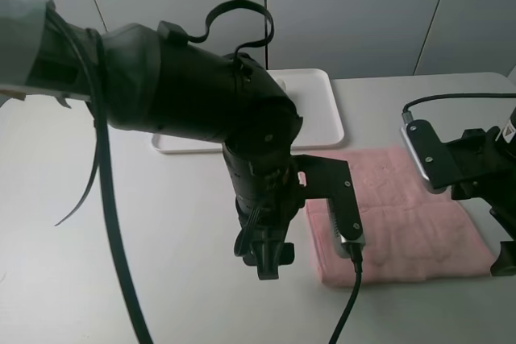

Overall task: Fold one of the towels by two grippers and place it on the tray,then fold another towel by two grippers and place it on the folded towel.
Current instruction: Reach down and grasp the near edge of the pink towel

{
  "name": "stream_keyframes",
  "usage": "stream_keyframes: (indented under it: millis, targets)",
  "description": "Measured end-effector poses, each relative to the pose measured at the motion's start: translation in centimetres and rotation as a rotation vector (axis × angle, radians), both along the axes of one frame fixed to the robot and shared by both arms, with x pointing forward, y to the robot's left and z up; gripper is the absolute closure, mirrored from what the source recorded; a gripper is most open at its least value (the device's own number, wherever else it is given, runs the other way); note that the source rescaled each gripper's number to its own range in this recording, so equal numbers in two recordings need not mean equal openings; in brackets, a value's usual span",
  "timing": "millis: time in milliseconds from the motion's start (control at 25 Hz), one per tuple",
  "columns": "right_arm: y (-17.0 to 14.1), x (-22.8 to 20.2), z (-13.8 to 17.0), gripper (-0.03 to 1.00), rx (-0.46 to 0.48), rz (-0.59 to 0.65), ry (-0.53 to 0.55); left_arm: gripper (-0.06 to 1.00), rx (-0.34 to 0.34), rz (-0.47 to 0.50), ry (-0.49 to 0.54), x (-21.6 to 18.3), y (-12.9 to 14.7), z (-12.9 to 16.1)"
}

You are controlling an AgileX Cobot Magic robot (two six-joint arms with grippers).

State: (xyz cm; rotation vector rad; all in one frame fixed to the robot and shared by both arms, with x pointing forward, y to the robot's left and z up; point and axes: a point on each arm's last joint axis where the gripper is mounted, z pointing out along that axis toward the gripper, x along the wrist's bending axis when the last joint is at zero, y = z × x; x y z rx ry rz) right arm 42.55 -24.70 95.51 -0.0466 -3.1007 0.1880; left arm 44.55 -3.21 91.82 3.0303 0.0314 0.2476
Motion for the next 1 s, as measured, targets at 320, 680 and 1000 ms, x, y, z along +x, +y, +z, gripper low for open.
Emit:
stream_keyframes:
  millis: [320, 680, 1000]
  targets:
    - [-1.4, -1.6, -2.0, -0.03, -0.038, 0.023, 0.040, -0.05, -0.010, -0.023, 0.013, -1.1, -1.5, -0.7]
    - [-3.4, -1.2, -2.5, -0.03, 0.051, -0.008, 0.018, -0.05, -0.062, -0.029, -0.011, -0.9, -2.0, -0.7]
    - [-4.5, -1.1, -2.9, -0.03, 0.105, 0.015, 0.008, -0.05, -0.088, -0.001, 0.020, -1.2, -2.2, -0.7]
